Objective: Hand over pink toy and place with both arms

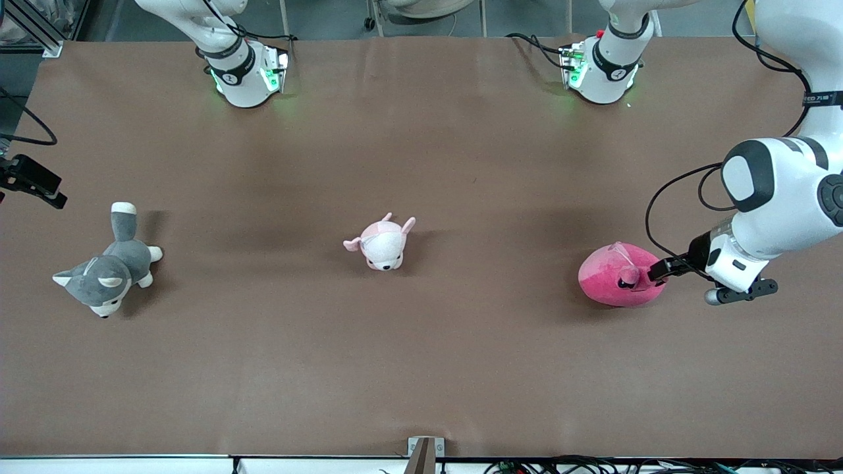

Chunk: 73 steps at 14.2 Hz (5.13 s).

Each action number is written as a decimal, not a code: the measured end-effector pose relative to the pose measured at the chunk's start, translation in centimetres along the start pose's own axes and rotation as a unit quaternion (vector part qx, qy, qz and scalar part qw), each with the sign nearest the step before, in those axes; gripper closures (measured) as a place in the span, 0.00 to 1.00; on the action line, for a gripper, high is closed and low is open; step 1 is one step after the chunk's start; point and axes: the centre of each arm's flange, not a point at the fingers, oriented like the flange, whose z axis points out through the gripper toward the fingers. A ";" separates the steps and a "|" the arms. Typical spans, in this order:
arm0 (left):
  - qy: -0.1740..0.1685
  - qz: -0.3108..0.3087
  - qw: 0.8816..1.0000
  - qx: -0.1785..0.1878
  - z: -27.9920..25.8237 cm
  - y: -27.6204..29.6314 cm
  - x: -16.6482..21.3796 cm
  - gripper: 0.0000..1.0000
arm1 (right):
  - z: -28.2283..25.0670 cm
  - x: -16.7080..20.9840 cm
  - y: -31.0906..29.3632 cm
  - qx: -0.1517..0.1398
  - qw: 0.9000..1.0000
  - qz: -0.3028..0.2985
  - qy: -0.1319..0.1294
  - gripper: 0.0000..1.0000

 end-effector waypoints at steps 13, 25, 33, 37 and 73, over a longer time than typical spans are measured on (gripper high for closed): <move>-0.048 -0.059 0.994 -0.082 -8.2 9.9 -2.2 0.91 | 0.0 0.0 -0.1 0.000 1.000 -0.001 0.000 0.00; -0.088 -0.182 0.962 -0.185 -18.2 39.6 -16.7 0.91 | 0.2 -0.6 -2.8 0.006 0.999 -0.025 -0.029 0.00; -0.112 -0.258 0.912 -0.299 -16.2 50.5 -21.9 0.91 | -0.4 -2.0 -11.4 0.163 0.983 -0.058 -0.065 0.20; -0.131 -0.271 0.899 -0.319 -13.5 53.8 -24.8 0.91 | -1.5 -4.0 -19.8 0.232 0.967 -0.013 -0.109 0.36; -0.140 -0.269 0.897 -0.321 -12.7 54.9 -25.9 0.85 | 4.3 -3.0 -25.1 0.276 0.945 -0.017 -0.174 0.87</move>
